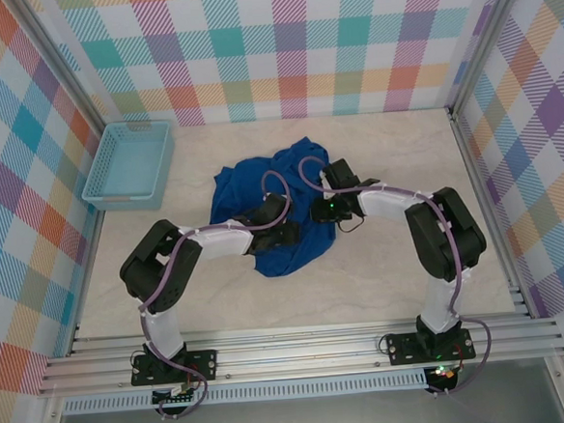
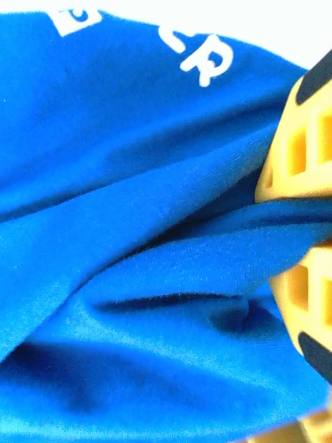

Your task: Fold the inside-out t-shirt

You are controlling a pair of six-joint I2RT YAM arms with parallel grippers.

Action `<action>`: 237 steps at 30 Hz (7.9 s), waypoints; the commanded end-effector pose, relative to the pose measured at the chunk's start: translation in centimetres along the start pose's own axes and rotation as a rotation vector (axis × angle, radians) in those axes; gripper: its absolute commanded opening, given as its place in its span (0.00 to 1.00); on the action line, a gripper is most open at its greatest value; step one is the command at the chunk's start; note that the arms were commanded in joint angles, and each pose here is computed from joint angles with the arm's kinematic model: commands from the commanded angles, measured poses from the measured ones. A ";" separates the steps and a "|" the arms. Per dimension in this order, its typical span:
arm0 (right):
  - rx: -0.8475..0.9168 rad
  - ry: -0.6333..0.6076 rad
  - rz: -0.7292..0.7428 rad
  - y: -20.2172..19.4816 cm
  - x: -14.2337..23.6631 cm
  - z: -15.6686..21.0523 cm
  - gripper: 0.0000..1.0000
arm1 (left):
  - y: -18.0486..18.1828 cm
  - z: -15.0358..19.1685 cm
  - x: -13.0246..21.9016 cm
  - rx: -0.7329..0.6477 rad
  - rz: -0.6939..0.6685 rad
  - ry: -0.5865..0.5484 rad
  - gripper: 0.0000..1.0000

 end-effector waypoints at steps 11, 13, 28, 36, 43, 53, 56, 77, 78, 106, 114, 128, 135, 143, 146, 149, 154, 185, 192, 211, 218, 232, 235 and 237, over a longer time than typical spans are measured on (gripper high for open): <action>0.174 -0.184 -0.230 1.7 11.6 4.0 0.07 | 2.1 -2.9 12.4 0.174 0.631 -0.023 0.00; 0.142 -0.172 -0.178 1.2 11.6 4.8 0.10 | 2.3 -2.5 13.8 0.186 0.714 -0.005 0.00; 0.521 -0.233 -0.160 5.9 9.5 6.3 0.68 | 2.3 -2.0 16.9 0.140 0.767 0.001 0.00; 0.600 -0.277 -0.244 7.9 4.7 3.2 0.72 | 2.4 -2.1 17.8 0.143 0.737 -0.023 0.00; 0.457 -0.146 -0.528 8.1 9.8 3.3 0.02 | 8.7 -2.1 17.4 0.354 -0.017 -0.222 0.16; 0.113 -0.087 -0.762 9.4 10.0 1.7 0.00 | 4.0 -0.2 21.8 0.076 0.088 -0.207 0.45; 0.045 -0.067 -0.737 9.3 9.3 1.1 0.00 | 1.4 1.7 22.2 0.060 0.468 -0.063 0.42; 0.234 -0.088 -0.792 9.9 12.1 2.3 0.00 | -1.7 -0.8 9.3 -0.103 0.213 -0.045 0.43; 0.256 -0.090 -0.771 9.8 12.4 2.5 0.00 | -1.7 -1.0 8.8 -0.092 0.234 -0.023 0.34; 0.597 -0.288 -0.232 9.6 19.5 8.2 0.41 | -0.5 -1.9 19.3 0.192 0.900 0.083 0.00; 0.706 -0.245 -0.545 13.8 14.7 9.5 0.30 | -0.5 -2.1 19.7 0.199 0.891 0.076 0.00; 0.537 -0.317 -0.237 10.8 8.6 7.0 0.25 | -0.5 -2.1 21.2 0.170 0.900 0.068 0.00; 0.540 -0.320 -0.253 10.7 7.6 6.6 0.37 | -0.5 -2.0 21.2 0.163 0.903 0.069 0.00; 0.580 -0.263 -0.373 11.3 10.0 7.1 0.00 | 1.0 -2.2 20.9 0.206 0.703 -0.023 0.00; 0.572 -0.231 -0.474 11.1 13.3 7.4 0.00 | 3.1 -2.4 20.0 0.244 0.419 -0.126 0.00; 0.529 -0.239 -0.577 11.2 15.9 6.8 0.00 | 4.2 -2.6 18.9 0.212 0.284 -0.173 0.00; 0.404 -0.289 -0.704 11.9 17.0 4.2 0.00 | 3.7 -2.8 17.2 0.100 0.281 -0.158 0.01; 0.145 -0.248 -0.638 11.6 15.5 0.2 0.00 | -0.4 0.2 16.3 -0.014 0.491 -0.032 0.15; 0.156 -0.298 -0.627 10.6 17.8 -0.5 0.00 | 2.8 1.3 15.1 0.040 0.219 -0.047 0.00; 0.104 -0.296 -0.711 10.9 16.1 -1.8 0.00 | 2.5 0.9 17.5 -0.064 0.337 -0.075 0.49; 0.109 -0.269 -0.739 11.3 15.7 -1.8 0.00 | 0.6 -0.7 20.8 -0.077 0.495 -0.219 0.67; 0.119 -0.260 -0.784 11.6 16.8 -1.5 0.00 | -3.5 -3.8 15.6 -0.027 0.609 -0.123 0.18; 0.149 -0.291 -0.645 10.7 17.7 -0.8 0.02 | -3.2 -3.3 15.6 -0.032 0.666 -0.087 0.00; 0.184 -0.308 -0.511 9.8 18.2 -0.1 0.21 | -2.7 -2.7 15.7 -0.046 0.729 -0.061 0.00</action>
Point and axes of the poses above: each hand's point on the last joint's axis, 136 mm out from that joint toward the fingers, its own x axis back along the fingers, its own y axis along the line the jaws close on, z = x × y, the point moved 10 cm from there along x, back along the fingers, and after that the axes turned 11 degrees about x, right-handed, at the moved point
